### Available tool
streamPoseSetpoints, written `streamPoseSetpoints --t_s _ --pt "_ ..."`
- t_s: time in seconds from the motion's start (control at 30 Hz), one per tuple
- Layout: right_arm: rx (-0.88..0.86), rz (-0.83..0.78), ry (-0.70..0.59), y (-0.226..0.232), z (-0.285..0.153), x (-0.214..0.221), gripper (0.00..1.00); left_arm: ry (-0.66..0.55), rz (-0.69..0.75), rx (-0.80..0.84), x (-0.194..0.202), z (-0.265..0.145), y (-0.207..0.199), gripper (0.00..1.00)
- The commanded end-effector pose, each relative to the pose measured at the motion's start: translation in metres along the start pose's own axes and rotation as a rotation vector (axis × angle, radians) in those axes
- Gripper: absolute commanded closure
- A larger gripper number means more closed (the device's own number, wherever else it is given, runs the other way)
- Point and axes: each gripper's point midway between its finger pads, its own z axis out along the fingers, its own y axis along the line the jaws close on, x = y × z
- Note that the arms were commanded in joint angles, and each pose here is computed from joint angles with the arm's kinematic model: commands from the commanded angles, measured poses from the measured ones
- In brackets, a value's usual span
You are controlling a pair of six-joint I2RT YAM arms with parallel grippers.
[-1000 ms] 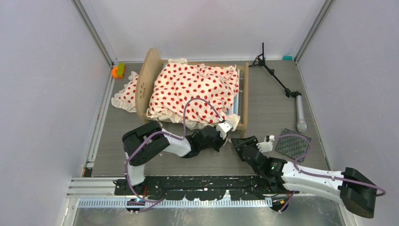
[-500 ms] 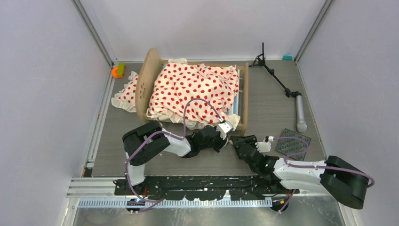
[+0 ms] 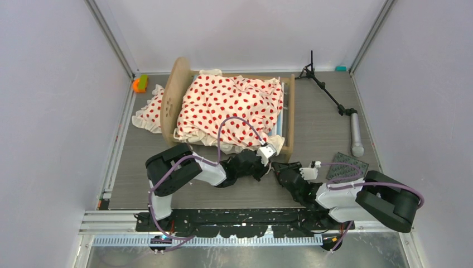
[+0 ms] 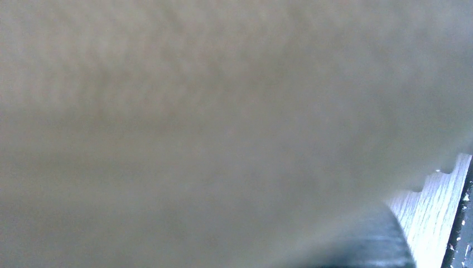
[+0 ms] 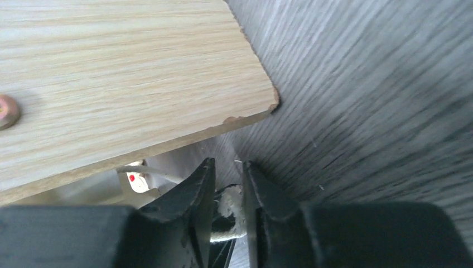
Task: Set up the pet bed
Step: Tie the ropes to the bed frame.
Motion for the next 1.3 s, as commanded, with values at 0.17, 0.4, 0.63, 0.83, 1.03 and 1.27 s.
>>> streamPoseSetpoints --t_s 0.17,0.4,0.63,0.83,1.03,1.27 --pt "0.046 -0.01 -0.017 -0.012 0.006 -0.001 1.0 -0.019 -0.017 -0.036 -0.003 -0.001 0.008 0.76" --pt "0.054 -0.026 -0.036 -0.014 0.005 -0.005 1.0 -0.028 -0.015 -0.115 -0.014 -0.012 0.023 0.57" --pt "0.044 -0.048 -0.045 -0.008 0.001 -0.01 1.0 -0.024 -0.034 -0.241 -0.022 -0.031 0.048 0.56" --pt "0.036 -0.058 -0.048 -0.004 -0.002 -0.012 1.0 -0.02 -0.041 -0.276 -0.021 -0.038 0.055 0.56" --pt "0.036 -0.067 -0.04 -0.004 -0.004 -0.012 1.0 -0.031 -0.051 -0.317 -0.029 -0.048 0.067 0.54" --pt "0.034 -0.079 -0.026 -0.003 -0.004 -0.009 1.0 -0.014 -0.113 -0.324 -0.031 -0.056 0.093 0.52"
